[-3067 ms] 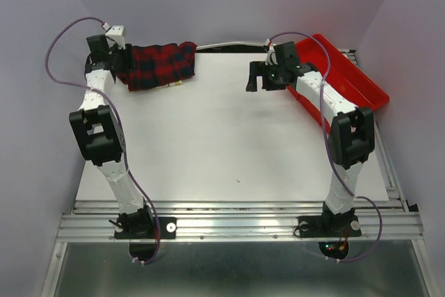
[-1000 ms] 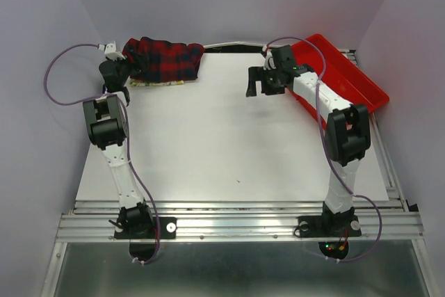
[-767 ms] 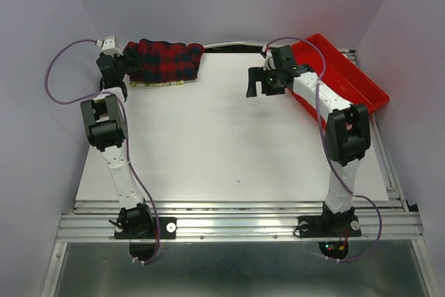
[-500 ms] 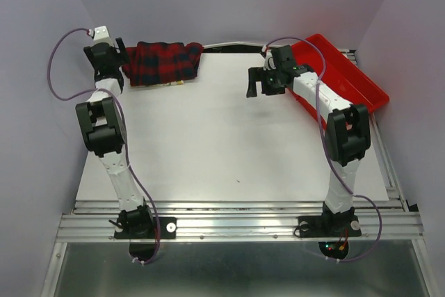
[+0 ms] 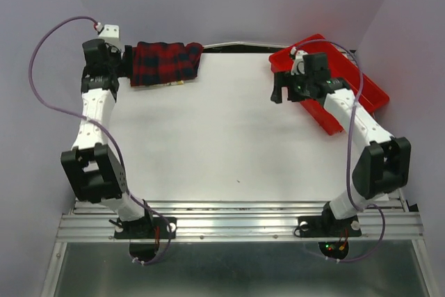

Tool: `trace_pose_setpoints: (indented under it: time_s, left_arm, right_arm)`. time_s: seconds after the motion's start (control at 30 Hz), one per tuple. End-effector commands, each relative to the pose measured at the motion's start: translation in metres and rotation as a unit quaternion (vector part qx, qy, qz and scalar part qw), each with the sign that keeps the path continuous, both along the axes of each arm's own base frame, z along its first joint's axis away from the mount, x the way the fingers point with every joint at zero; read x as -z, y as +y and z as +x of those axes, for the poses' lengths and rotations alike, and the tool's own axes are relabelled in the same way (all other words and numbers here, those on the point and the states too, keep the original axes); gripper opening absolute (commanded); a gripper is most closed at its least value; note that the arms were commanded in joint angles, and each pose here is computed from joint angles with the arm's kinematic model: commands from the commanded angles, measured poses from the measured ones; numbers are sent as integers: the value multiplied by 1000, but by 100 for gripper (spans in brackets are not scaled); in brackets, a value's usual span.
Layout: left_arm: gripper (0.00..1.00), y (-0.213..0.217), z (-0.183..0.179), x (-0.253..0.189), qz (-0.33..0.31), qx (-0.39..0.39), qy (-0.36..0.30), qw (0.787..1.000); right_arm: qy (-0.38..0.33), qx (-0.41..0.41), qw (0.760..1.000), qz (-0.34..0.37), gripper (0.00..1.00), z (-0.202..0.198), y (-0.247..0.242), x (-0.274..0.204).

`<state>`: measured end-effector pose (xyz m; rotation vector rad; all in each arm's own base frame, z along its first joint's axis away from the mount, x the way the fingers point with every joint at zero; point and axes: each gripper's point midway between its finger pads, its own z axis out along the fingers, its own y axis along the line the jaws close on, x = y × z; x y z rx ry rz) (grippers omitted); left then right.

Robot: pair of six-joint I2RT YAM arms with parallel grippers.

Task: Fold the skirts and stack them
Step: Neatly place the folded skirt to the corner

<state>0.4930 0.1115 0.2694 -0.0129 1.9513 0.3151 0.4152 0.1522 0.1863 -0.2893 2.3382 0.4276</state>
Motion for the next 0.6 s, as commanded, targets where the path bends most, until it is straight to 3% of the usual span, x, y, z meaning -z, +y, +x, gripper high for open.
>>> trace_pose_setpoints:
  time_s: [0.0,0.27,0.57]
  left_arm:
    - [98,-65,-50,17,-5,103,65,993]
    - [99,-157,-135,73,-25,211,104,972]
    - [98,-166,-159,80,-38,224,84,970]
  right_arm:
    - [-38,38,998,-10,100,-16,-43,-7]
    - [-23,61,998,-2,100,-71,-62,38]
    - [-45,42,998,14,100,-93,-59,35]
